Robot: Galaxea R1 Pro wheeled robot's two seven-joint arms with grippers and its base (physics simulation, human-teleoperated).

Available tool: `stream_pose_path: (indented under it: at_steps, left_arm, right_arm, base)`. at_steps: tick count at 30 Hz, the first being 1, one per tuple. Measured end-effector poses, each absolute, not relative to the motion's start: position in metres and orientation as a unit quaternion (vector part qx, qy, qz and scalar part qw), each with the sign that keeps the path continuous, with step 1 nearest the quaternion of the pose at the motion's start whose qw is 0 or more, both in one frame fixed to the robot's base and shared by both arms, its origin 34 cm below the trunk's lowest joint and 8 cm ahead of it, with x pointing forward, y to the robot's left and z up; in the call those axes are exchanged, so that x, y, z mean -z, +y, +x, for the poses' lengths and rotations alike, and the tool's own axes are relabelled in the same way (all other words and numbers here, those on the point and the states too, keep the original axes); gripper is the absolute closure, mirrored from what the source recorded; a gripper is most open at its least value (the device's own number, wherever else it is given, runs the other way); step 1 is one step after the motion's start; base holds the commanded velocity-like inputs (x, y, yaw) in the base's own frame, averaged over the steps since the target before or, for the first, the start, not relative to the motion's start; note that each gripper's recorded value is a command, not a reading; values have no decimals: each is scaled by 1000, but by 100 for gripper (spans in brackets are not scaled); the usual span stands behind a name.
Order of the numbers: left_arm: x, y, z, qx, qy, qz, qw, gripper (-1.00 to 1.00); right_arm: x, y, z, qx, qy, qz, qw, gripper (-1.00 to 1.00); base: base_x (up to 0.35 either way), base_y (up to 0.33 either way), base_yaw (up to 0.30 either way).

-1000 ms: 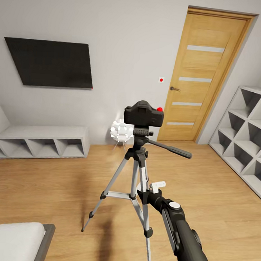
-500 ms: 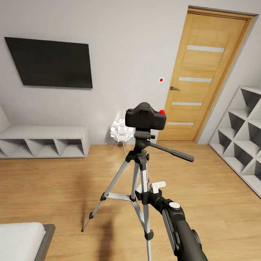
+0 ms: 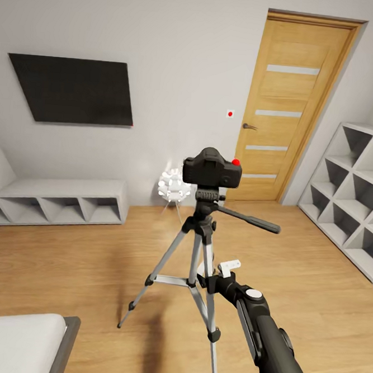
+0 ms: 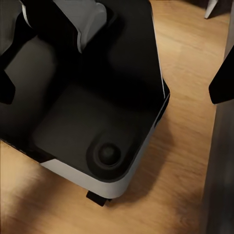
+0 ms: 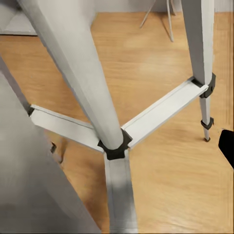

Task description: Attach the digital camera to the camera tripod in the bedroom.

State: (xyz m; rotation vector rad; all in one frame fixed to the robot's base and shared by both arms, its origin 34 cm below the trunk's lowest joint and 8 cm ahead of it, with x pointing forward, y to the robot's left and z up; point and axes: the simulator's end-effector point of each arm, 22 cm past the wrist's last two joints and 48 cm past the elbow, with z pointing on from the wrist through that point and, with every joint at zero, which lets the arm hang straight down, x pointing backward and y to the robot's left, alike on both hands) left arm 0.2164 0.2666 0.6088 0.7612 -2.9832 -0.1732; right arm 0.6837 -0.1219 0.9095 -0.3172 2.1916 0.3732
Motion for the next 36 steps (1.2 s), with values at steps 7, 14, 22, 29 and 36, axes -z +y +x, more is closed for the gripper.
stream_pose_path:
  at_steps: [7,14,22,29,36]
  left_arm:
    - [-609,265,216,55,-967,248,29,-100]
    - [-609,265,216,55,-967,247,29,-100]
    - [-609,265,216,55,-967,247,29,-100]
    - [-609,265,216,55,-967,247,29,-100]
    - [-609,266,216,55,-967,247,29,-100]
  right_arm:
    - [-908,-133,684,-142,881,-130,433,-100]
    - [-908,-134,684,-140,881,-130,432,-100]
    - [-907,-134,684,-140,881,-131,432,-100]
    - [-907,-134,684,-140,881,-130,432,-100]
    - [-906,-135,683,-142,882,-128,431,-100]
  base:
    - [-255,0,0]
    - [-52,0,0]
    - [-59,0,0]
    - [-195,0,0]
    - [-27,0,0]
